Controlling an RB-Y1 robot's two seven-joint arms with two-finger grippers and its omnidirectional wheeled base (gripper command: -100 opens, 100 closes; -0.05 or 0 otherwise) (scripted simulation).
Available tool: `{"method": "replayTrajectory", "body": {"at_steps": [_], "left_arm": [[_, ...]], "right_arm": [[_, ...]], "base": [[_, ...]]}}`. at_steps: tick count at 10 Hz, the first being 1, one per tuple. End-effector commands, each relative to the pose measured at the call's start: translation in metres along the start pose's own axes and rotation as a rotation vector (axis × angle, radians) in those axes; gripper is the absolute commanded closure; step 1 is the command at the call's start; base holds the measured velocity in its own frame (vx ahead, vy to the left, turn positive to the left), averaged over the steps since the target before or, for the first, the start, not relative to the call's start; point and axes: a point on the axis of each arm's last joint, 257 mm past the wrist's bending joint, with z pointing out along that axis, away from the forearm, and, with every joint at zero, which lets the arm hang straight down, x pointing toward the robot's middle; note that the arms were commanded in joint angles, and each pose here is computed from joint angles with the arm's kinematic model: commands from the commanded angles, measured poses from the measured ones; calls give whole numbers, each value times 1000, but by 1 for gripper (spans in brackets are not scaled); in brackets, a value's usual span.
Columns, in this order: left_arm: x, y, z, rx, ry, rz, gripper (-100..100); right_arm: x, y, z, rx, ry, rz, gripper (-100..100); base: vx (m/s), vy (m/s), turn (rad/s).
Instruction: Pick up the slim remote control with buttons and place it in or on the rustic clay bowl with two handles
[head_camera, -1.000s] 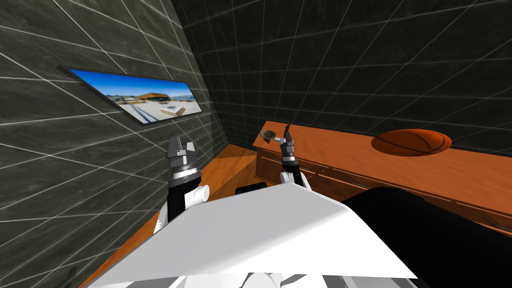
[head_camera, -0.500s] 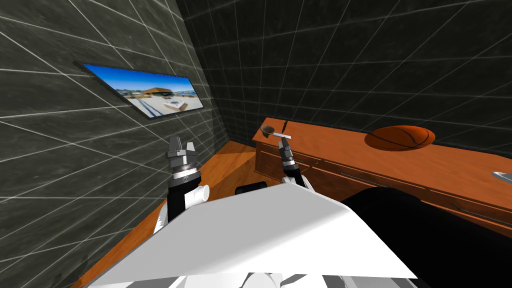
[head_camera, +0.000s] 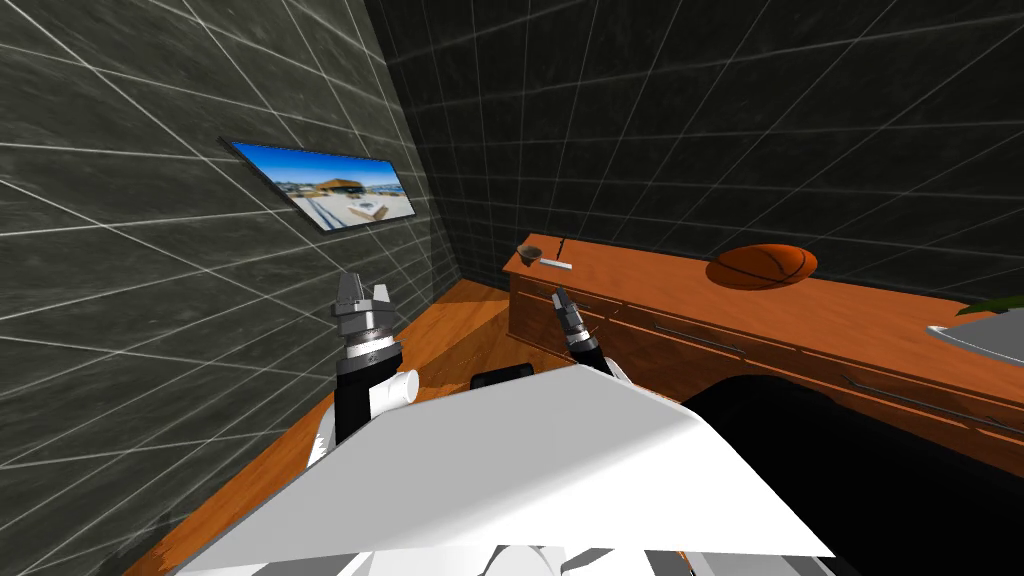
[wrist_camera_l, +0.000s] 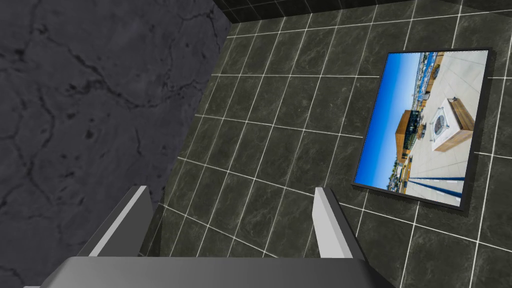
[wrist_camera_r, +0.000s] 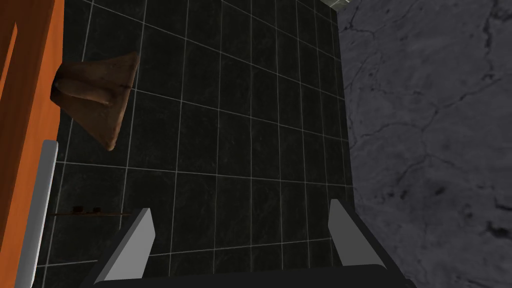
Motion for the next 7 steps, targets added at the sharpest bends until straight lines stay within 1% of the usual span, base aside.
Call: {"method": "replayTrajectory", "body": {"at_steps": [1,2,3,4,5,6,7], "left_arm": [[0,0,0,0,0,0,0],[0,0,0,0,0,0,0],[0,0,0,0,0,0,0],[0,0,0,0,0,0,0],[0,0,0,0,0,0,0],[0,0,0,0,0,0,0],[0,0,0,0,0,0,0]], "right_arm": [[5,0,-6,7,38,-6,-100],[14,-8,-18,30,75,0,-100],[15,-9,-19,30,97,-8,-100],[24,-18,-33,56,132,-1,-100],[26,-18,-35,56,160,-12,-100],[33,-27,-50,84,194,-4,-100],[35,-28,-52,84,224,-15,-100]], "base": [[-151,-10,16],[-204,10,51],[-164,-26,14],[-173,-60,65],[-153,-33,28],[-171,-39,58],[-129,-38,32]]}}
